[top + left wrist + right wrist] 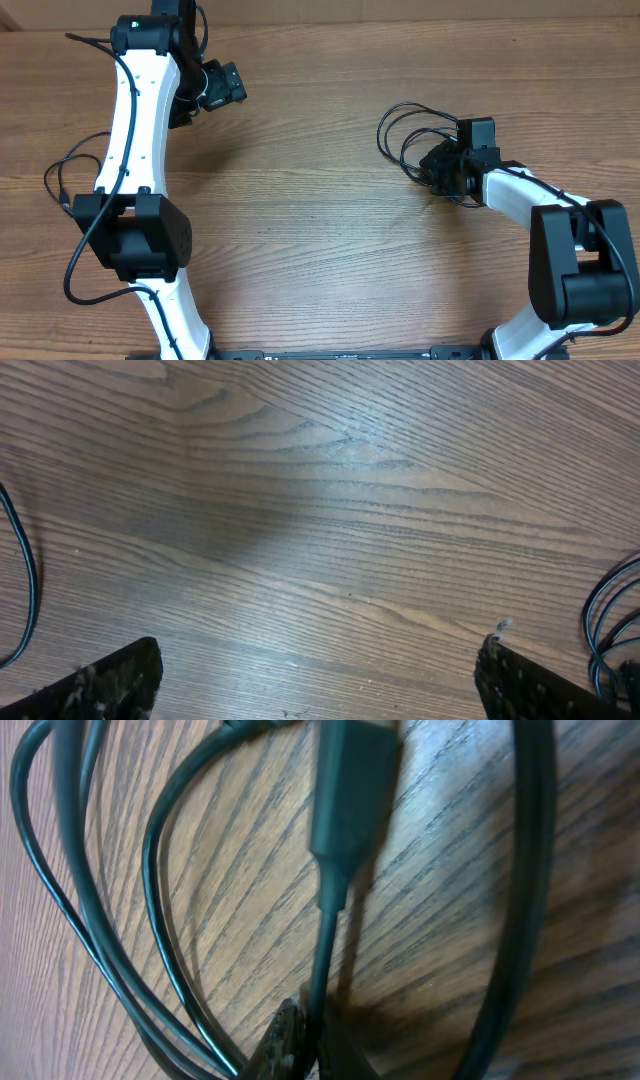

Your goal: Untangle cables

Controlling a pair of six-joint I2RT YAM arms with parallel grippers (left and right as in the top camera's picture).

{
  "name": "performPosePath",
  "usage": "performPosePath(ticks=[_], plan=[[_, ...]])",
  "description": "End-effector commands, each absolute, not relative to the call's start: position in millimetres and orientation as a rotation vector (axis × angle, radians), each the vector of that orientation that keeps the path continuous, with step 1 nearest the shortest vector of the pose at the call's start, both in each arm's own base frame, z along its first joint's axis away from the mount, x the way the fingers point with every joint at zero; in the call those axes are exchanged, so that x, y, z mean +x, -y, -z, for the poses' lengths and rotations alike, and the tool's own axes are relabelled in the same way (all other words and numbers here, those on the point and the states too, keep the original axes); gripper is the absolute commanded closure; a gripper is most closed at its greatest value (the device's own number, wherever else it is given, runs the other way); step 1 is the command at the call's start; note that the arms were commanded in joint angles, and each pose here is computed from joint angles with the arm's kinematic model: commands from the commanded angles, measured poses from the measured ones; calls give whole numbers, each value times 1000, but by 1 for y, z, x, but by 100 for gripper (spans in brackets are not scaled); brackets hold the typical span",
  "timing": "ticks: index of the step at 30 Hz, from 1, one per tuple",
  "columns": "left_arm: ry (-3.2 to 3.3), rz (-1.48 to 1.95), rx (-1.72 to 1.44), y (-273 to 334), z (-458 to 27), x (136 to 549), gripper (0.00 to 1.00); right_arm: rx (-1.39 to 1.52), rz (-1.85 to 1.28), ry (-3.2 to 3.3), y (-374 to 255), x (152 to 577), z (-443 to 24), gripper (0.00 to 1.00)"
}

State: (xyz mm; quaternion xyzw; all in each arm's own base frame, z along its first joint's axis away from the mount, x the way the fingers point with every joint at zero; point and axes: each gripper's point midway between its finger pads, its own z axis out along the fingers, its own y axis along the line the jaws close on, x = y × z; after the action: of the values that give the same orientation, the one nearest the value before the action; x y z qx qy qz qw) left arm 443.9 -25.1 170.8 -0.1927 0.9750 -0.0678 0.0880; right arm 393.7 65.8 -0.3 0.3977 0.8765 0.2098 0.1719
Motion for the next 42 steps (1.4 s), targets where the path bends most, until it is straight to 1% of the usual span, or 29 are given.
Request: performPosePath(ticks=[1, 20, 26, 29, 38, 42], plan=[[-2908, 211, -585, 26, -168, 445, 1, 1136, -560, -2502, -63, 390, 9, 96], [-2908, 211, -585, 26, -168, 445, 1, 1138, -603, -2551, -71, 382, 11, 96], [-2908, 212, -585, 26, -168, 445, 0, 936, -702, -2597, -86, 385, 4, 96], [-2908, 211, -585, 26, -168, 445, 1, 880, -731, -2610, -91, 385, 2, 96], [-2908, 211, -585, 26, -168, 445, 1, 866, -742, -2620, -92, 383, 2, 96], [-2908, 211, -585, 26, -168, 445, 0, 686, -934, -2646, -114, 377, -13, 96]])
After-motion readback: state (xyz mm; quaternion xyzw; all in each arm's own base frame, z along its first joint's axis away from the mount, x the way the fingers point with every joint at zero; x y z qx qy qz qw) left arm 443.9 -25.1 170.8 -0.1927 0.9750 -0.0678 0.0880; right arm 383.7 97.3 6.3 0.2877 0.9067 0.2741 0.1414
